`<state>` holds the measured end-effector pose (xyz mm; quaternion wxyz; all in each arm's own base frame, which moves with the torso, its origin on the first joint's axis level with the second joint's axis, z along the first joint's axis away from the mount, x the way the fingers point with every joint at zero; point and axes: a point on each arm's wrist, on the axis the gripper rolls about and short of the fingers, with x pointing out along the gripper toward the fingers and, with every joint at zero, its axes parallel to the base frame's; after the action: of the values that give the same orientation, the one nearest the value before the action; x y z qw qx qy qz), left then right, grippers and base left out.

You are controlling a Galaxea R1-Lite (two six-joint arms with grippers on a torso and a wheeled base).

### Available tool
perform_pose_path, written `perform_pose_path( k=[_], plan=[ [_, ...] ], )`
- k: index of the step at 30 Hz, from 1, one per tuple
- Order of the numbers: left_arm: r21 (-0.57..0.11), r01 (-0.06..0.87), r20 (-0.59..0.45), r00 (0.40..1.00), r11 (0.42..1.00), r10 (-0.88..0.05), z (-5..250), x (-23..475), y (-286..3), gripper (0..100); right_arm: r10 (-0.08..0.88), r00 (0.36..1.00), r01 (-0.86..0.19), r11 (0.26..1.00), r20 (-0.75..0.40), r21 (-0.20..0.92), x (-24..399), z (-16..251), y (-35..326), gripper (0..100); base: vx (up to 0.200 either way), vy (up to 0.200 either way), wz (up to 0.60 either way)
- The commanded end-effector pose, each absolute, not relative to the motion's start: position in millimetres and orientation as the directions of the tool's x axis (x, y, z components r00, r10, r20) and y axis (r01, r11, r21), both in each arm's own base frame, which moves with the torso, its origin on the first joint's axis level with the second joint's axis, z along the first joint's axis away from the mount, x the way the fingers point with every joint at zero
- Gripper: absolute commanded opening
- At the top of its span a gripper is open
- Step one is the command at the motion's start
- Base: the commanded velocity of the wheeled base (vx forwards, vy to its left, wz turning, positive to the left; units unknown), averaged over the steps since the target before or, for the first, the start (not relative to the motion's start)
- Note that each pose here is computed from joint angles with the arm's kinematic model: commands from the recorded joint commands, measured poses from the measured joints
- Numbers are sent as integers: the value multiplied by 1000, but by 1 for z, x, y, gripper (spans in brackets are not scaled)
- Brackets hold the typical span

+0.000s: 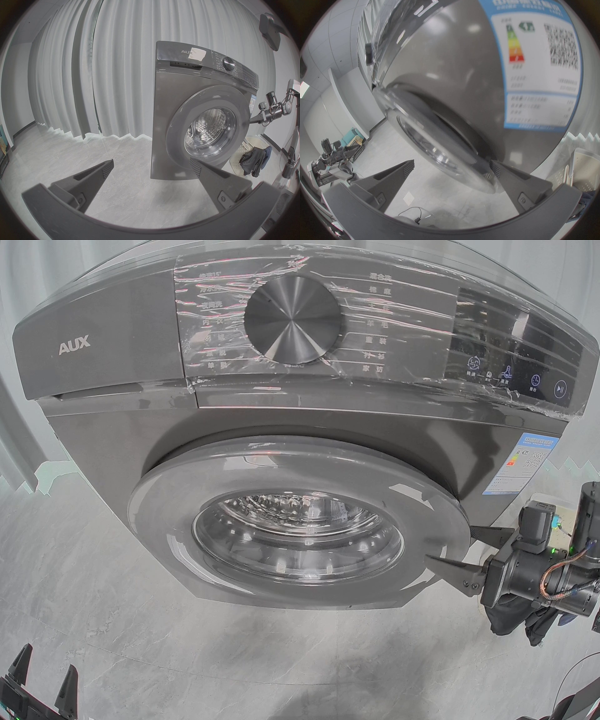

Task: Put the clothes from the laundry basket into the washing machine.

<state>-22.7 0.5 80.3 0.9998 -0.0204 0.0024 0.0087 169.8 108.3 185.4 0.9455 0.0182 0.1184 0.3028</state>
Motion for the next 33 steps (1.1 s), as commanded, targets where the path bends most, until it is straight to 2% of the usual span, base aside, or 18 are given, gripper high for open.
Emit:
perform_pose_path(
  k=[1, 7, 14, 17, 21, 23, 33],
  plan=[
    [-41, -17, -6, 1000, 999, 17, 76, -23, 1, 100, 594, 762, -588, 801, -257, 108, 168, 174, 114, 100, 0, 0, 0],
    [-41, -17, -6, 1000, 999, 17, 76, -23, 0, 100, 610, 751, -605, 789, -251, 107, 147, 171, 104, 100, 0, 0, 0],
    [-41, -16, -8, 1000, 999, 15, 76, -23, 0, 100, 601, 769, -594, 798, -217, 102, 128, 171, 88, 100, 0, 0, 0],
    [-40, -17, -8, 1000, 999, 17, 76, -23, 0, 100, 588, 783, -580, 808, -205, 104, 131, 173, 86, 100, 0, 0, 0],
    [-40, -16, -8, 1000, 999, 15, 76, -23, 0, 100, 587, 786, -575, 810, -195, 120, 134, 175, 87, 100, -200, 0, 0],
    [-40, -17, -8, 1000, 999, 17, 76, -23, 0, 100, 600, 779, -575, 799, -181, 173, 135, 177, 89, 100, -200, 0, 0],
    [-40, -17, -6, 1000, 999, 17, 76, -23, 0, 100, 630, 735, -603, 776, -250, 184, 151, 159, 111, 100, 0, 0, 0]
  ],
)
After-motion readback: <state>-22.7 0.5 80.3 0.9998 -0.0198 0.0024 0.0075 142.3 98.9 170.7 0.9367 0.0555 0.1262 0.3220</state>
